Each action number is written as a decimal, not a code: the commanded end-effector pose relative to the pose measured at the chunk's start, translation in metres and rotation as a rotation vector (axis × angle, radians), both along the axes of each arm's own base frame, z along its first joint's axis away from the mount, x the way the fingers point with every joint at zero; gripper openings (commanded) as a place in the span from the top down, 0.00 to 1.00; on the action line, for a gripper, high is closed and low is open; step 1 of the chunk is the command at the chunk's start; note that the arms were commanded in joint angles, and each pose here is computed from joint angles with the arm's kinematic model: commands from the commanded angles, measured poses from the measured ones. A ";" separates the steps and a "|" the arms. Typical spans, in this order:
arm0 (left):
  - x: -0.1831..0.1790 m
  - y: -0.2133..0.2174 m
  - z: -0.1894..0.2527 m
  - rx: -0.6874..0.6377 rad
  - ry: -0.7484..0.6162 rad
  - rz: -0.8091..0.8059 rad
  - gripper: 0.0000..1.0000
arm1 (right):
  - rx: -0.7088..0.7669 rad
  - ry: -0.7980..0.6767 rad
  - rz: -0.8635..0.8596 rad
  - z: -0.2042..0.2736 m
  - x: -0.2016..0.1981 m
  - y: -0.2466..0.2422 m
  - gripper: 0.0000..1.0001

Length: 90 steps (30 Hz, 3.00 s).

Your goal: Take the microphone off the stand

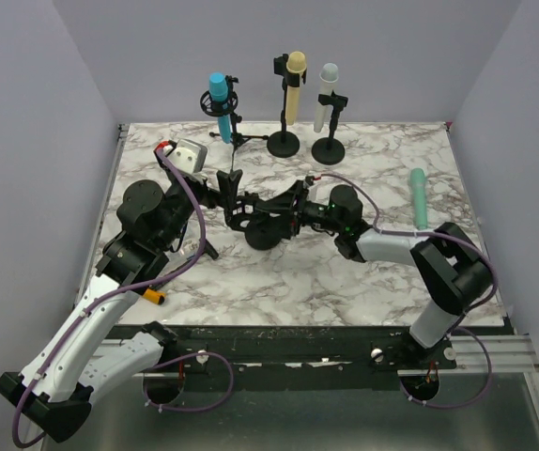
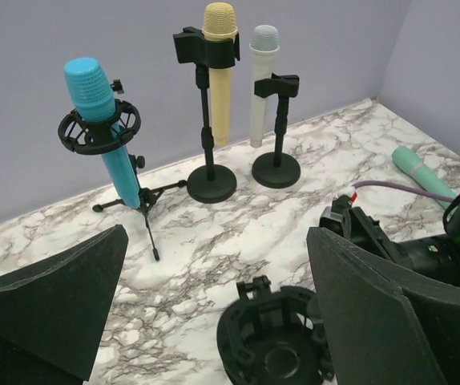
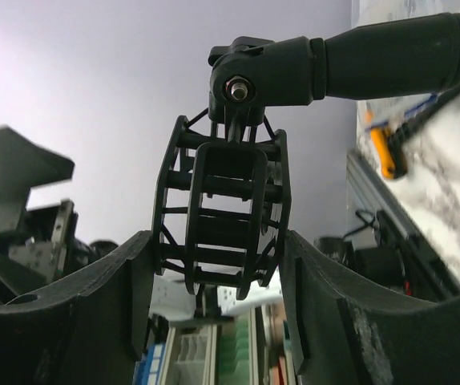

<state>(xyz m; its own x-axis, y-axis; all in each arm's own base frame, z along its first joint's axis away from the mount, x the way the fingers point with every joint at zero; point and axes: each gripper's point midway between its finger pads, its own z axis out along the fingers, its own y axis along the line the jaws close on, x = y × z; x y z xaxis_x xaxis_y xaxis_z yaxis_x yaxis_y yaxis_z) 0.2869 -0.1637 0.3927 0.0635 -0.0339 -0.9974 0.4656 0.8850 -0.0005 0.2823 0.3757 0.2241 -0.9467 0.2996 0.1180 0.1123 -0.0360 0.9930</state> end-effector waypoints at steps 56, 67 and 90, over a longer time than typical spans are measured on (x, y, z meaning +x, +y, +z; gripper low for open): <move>0.003 0.015 0.009 -0.043 -0.007 0.095 0.03 | -0.176 -0.185 0.218 -0.031 -0.139 0.008 0.00; 0.013 0.011 -0.004 -0.018 0.012 0.102 0.02 | -0.578 -0.309 -0.001 -0.090 -0.055 -0.073 0.00; 0.003 0.004 0.007 -0.025 -0.005 0.039 0.01 | -1.009 -0.566 -0.651 -0.033 0.242 -0.249 0.01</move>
<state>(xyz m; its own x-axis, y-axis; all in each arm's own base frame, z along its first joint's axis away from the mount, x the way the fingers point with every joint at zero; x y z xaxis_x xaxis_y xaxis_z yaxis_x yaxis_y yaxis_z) 0.2957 -0.1568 0.3874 0.0410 -0.0488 -0.9980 0.4015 0.9154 -0.0283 0.4702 0.1444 0.1781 -0.4932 0.4495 -0.7448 0.0082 0.8585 0.5127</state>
